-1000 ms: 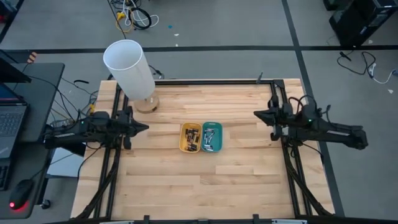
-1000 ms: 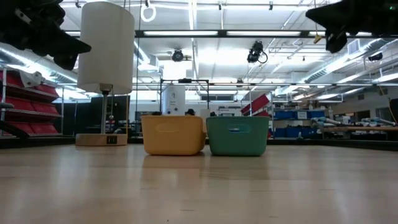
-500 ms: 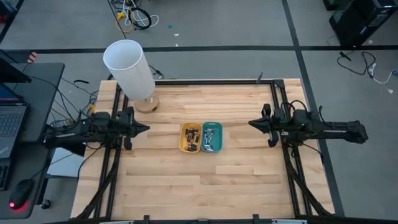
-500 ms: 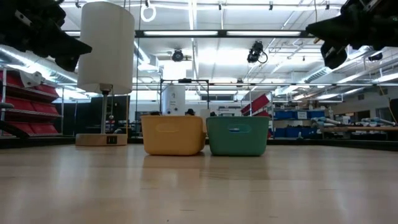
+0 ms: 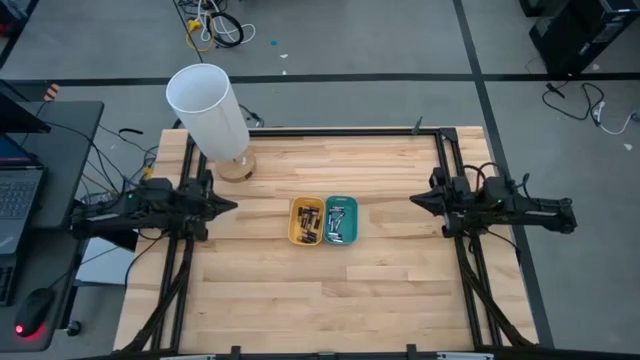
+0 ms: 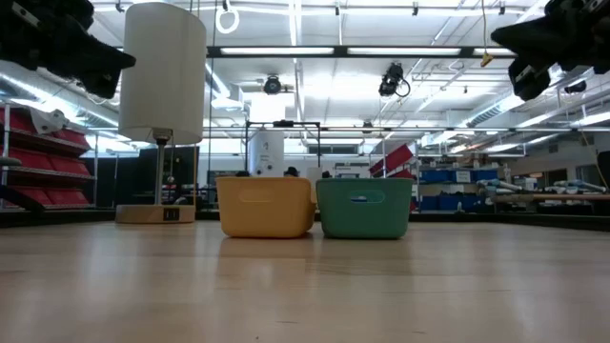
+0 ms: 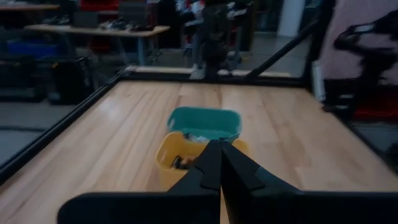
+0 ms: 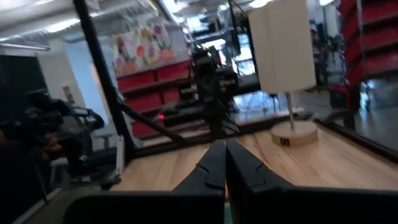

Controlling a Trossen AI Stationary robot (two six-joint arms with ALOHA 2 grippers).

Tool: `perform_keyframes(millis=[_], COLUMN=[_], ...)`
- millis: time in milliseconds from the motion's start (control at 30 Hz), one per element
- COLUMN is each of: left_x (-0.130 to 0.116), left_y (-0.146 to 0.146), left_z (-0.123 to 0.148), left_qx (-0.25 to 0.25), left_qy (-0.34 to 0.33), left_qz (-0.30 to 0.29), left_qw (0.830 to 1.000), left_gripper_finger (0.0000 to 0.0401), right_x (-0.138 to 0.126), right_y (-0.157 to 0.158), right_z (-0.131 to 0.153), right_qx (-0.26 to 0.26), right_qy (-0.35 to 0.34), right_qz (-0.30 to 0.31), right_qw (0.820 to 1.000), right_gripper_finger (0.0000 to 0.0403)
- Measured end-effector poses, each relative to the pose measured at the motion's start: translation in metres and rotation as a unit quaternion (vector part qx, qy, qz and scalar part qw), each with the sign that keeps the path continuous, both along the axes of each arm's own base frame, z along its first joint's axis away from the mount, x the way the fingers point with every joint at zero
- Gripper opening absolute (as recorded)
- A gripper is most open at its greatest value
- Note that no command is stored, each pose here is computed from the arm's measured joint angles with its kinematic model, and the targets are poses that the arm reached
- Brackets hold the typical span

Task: Sort batteries
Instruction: Return to Home Position

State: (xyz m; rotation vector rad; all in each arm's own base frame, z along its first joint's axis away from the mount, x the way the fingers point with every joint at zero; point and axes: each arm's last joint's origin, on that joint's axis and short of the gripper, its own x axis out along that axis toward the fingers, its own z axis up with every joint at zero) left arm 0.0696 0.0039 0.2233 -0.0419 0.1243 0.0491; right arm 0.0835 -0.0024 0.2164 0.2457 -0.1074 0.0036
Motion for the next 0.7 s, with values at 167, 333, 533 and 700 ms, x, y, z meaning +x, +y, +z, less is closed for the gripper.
perform_keyframes(millis=[167, 333, 533, 700], left_x=[-0.003, 0.003, 0.011, 0.018], left_y=[-0.001, -0.001, 0.001, 0.001], left_z=[0.003, -0.008, -0.018, -0.034], left_qx=[0.000, -0.002, -0.001, -0.020], left_qy=[-0.013, -0.005, -0.030, -0.038], left_qz=[-0.018, -0.014, -0.001, -0.002], left_qw=[1.000, 1.000, 1.000, 0.999], left_gripper_finger=[0.0008, 0.0008, 0.0008, 0.0009], right_x=[0.000, 0.002, 0.007, 0.011], right_y=[0.000, 0.000, -0.001, -0.001], right_z=[-0.001, -0.011, -0.020, -0.033], right_qx=[-0.016, -0.015, -0.009, 0.009], right_qy=[0.007, 0.028, 0.002, 0.013], right_qz=[0.006, -0.007, -0.016, -0.013], right_qw=[1.000, 0.999, 1.000, 1.000], right_gripper_finger=[0.0000, 0.0000, 0.0000, 0.0000])
